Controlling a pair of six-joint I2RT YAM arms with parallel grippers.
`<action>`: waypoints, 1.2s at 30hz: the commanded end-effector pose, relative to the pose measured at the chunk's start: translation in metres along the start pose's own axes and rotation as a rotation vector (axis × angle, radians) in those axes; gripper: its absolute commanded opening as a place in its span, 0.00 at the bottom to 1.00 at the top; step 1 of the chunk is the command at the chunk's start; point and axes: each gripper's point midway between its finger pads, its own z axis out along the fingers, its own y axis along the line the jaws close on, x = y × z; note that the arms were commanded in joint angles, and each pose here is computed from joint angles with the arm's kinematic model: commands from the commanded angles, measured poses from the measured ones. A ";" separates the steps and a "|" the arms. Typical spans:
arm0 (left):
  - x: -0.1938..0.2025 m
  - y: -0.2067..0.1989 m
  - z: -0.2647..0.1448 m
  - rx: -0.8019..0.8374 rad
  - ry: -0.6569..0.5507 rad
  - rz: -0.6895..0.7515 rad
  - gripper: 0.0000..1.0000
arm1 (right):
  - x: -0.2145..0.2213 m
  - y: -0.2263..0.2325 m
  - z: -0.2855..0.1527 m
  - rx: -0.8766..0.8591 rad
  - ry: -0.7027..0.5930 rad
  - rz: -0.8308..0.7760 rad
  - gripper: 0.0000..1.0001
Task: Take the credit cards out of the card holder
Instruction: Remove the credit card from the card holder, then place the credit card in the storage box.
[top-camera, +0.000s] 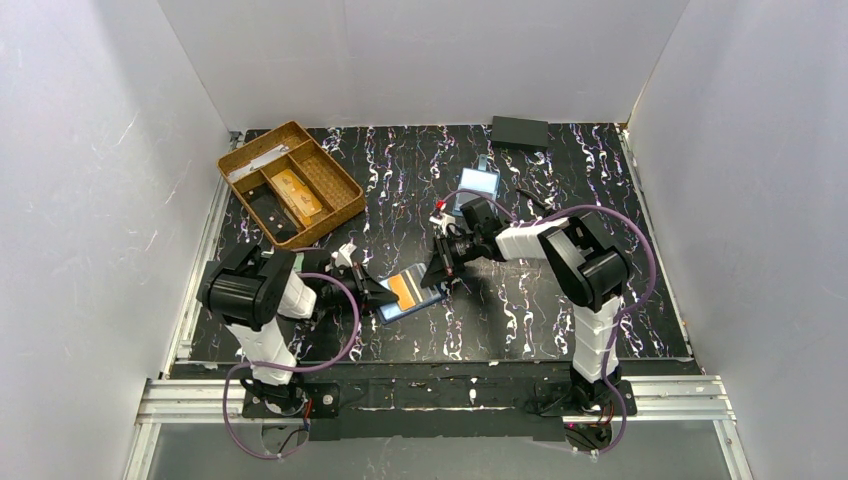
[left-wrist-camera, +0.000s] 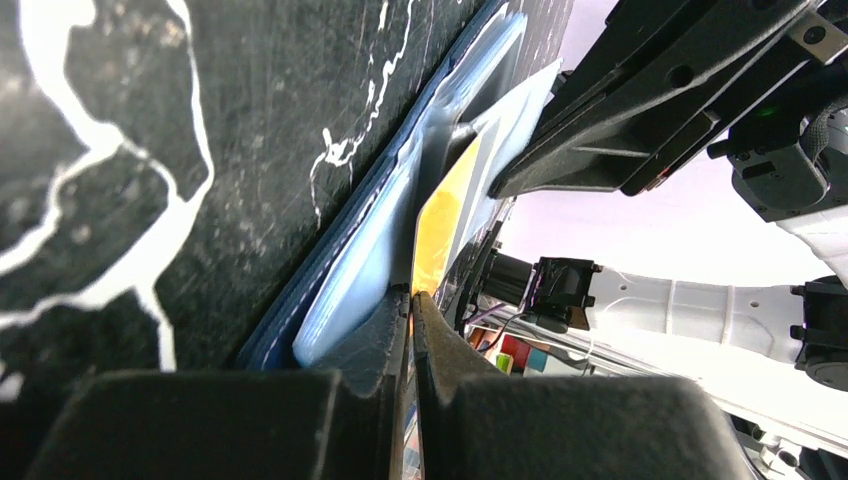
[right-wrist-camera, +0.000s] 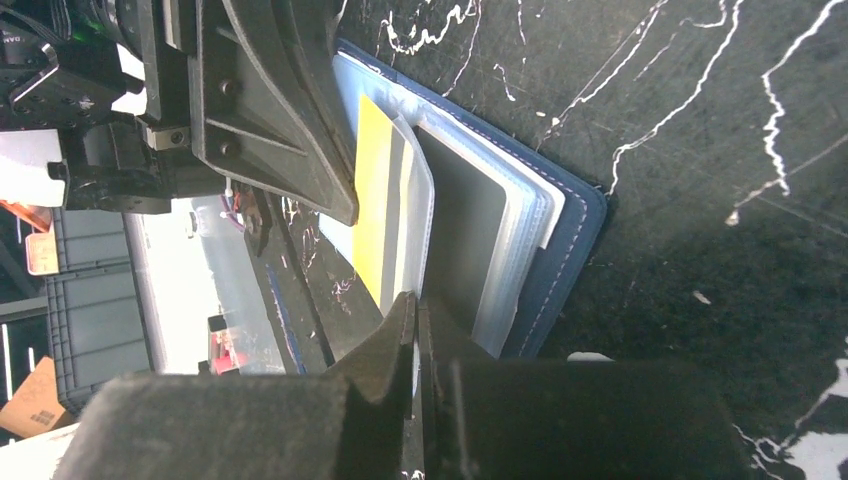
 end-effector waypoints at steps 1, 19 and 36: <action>0.013 0.020 -0.009 -0.069 -0.001 -0.034 0.00 | -0.016 -0.026 -0.009 0.123 -0.058 -0.030 0.01; 0.013 -0.010 -0.026 -0.057 -0.057 0.030 0.00 | -0.026 -0.017 -0.024 0.167 -0.092 -0.138 0.01; 0.007 -0.061 -0.035 0.065 -0.049 0.136 0.00 | -0.039 0.050 -0.056 0.043 -0.113 -0.439 0.77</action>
